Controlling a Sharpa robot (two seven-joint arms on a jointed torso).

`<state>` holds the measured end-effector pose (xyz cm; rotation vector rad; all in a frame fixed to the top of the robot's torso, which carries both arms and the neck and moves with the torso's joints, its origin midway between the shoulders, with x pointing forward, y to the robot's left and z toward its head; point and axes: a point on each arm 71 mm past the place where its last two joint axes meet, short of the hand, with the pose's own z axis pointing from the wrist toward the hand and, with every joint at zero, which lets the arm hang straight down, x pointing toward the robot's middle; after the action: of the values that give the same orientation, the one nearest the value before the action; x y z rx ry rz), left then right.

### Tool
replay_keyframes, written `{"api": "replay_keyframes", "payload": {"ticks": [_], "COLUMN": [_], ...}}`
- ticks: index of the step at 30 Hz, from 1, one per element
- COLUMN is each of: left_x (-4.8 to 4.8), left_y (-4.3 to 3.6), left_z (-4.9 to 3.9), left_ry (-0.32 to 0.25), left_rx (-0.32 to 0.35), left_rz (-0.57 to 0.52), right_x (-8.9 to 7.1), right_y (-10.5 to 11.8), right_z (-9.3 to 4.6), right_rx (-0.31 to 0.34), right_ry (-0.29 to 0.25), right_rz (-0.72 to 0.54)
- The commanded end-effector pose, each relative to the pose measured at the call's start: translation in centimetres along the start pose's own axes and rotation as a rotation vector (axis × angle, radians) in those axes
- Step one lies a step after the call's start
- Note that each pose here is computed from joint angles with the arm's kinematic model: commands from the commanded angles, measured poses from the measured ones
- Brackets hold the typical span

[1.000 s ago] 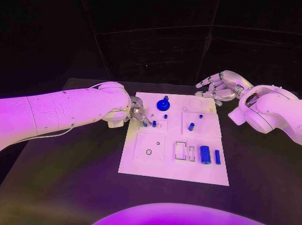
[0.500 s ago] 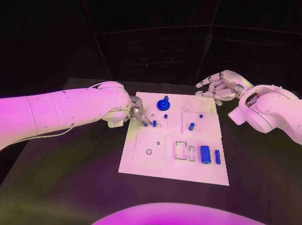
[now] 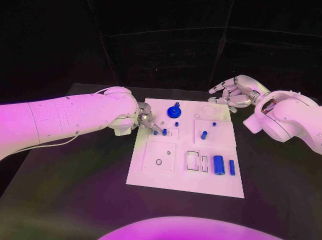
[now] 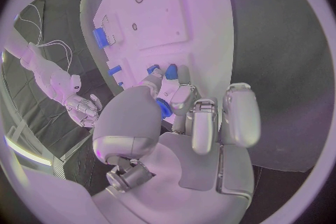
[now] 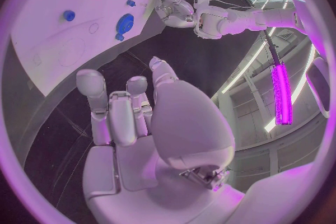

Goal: Assemble the parts on the task board

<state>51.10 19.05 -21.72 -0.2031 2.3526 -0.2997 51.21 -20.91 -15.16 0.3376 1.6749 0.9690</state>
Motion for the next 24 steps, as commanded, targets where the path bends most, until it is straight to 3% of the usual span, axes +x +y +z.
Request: {"api": "replay_keyframes", "payload": {"ticks": [1, 16, 19, 24], "left_x": [-0.45, -1.64, -1.91, -2.38], "left_y": [0.13, 1.16, 0.55, -1.94], "left_z": [-0.17, -1.31, -1.46, -1.68], "left_ry": [-0.053, -0.202, -0.217, -0.276], "left_rx": [0.025, 0.139, 0.241, 0.496], "left_rz": [-0.036, -0.2, -0.24, -0.277], "right_x": [0.0, 0.0, -0.1, -0.1], "right_y": [0.2, 0.1, 0.0, 0.0], "right_z": [0.1, 0.2, 0.2, 0.2], "right_rx": [-0.008, -0.004, -0.003, -0.004], "right_ry": [0.003, -0.001, -0.003, -0.005], "right_rz": [-0.002, -0.003, -0.003, -0.011]}}
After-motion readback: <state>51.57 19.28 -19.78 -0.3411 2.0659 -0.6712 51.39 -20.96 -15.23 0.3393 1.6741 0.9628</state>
